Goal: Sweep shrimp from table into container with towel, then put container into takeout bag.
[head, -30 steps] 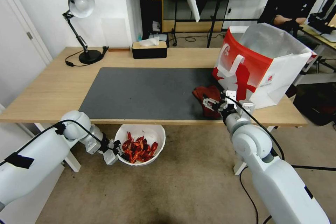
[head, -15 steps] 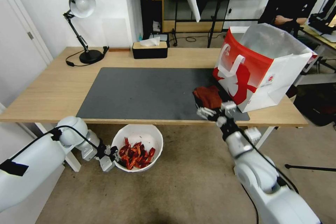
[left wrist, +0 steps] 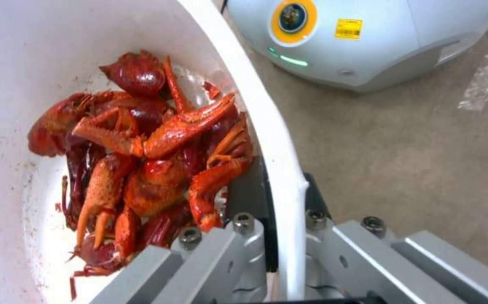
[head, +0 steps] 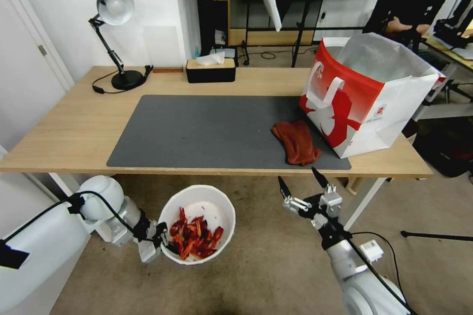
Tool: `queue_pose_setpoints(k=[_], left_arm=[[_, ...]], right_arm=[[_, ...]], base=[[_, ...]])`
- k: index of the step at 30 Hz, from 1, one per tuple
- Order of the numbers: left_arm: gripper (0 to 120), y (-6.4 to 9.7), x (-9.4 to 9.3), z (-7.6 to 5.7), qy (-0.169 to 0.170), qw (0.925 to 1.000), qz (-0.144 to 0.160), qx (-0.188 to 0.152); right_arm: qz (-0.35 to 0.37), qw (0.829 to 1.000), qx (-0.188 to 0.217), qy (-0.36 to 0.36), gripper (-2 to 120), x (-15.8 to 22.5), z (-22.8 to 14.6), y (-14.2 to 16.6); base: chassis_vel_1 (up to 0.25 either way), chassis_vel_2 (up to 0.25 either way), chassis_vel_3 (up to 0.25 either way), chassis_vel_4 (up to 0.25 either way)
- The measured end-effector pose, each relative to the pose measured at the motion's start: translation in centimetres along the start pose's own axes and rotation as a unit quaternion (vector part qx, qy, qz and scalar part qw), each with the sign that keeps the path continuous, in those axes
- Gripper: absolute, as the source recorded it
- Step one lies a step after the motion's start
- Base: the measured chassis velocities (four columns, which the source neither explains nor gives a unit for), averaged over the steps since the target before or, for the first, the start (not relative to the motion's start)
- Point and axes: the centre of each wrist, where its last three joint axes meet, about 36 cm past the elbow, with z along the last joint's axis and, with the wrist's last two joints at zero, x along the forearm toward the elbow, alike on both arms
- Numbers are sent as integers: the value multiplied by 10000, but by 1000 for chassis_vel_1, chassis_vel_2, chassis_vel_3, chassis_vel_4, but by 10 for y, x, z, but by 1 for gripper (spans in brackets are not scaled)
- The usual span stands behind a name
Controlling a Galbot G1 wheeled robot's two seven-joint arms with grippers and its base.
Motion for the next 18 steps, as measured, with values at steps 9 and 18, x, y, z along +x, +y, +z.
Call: queue_pose_setpoints(k=[9, 18], left_arm=[[0, 22, 18, -39, -17, 9972, -59, -750], [0, 35, 38, -64, -43, 9951, -210, -966]], right_arm=[[207, 9998, -10, 36, 100, 20, 14, -4], [262, 9996, -5, 66, 100, 24, 18, -7]], base=[[0, 0, 0, 0], [0, 0, 0, 0]])
